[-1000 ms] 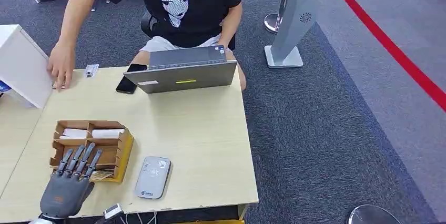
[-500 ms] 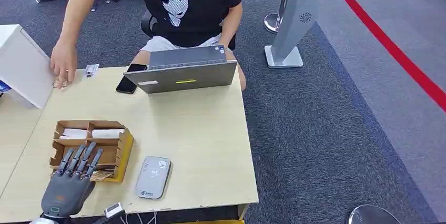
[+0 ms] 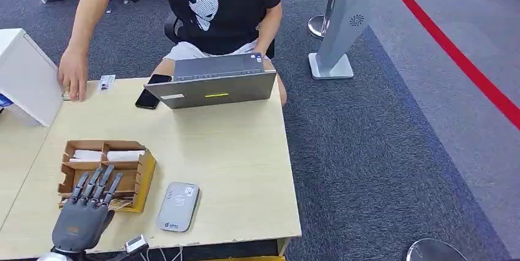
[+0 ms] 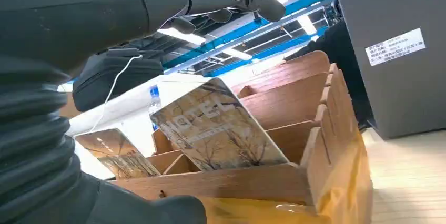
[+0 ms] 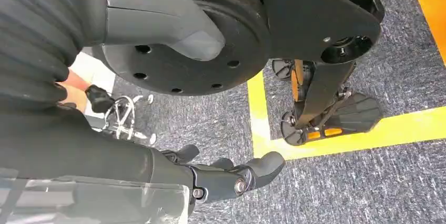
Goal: Pass the card to the sensor for recognition and then transmit it.
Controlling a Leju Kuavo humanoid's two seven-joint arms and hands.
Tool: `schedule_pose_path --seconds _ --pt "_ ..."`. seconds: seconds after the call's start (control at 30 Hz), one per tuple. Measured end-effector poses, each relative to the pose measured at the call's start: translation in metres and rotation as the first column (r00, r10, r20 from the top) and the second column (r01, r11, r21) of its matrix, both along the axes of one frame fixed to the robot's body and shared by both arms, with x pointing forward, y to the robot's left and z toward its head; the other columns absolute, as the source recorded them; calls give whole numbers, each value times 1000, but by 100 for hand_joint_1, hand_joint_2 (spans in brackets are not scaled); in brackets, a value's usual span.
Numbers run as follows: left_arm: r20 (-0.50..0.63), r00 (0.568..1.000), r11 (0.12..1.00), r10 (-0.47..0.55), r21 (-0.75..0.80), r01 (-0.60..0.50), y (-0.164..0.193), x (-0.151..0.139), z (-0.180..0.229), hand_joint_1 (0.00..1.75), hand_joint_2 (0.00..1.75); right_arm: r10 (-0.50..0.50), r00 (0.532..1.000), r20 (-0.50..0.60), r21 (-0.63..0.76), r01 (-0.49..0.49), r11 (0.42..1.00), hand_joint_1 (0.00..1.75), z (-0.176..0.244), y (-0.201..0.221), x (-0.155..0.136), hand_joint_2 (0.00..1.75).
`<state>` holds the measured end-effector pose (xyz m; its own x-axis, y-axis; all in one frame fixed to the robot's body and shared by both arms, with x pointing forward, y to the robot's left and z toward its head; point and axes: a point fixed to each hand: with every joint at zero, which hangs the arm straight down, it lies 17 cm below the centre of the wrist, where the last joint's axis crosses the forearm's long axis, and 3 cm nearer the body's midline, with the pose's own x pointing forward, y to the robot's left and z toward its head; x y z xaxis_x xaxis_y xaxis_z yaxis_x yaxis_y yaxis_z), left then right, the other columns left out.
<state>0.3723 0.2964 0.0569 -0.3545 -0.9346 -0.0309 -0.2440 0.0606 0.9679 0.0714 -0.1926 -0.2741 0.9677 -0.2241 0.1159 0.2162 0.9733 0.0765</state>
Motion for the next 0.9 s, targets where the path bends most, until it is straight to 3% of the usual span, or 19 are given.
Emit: schedule_pose_path --seconds 0.63,0.67,0.9 --pt "-12 999 999 -40 -4 40 -17 -5 -5 0 175 10 1000 0 -2 -10 1000 0 0 0 0 175" --pt "-12 999 999 -40 -4 40 -17 -5 -5 175 175 10 1000 0 -2 -10 1000 0 0 0 0 175" --pt "-18 999 999 -45 -5 45 -19 -6 -6 175 175 18 1000 -3 -3 -18 1000 0 0 0 -1 175"
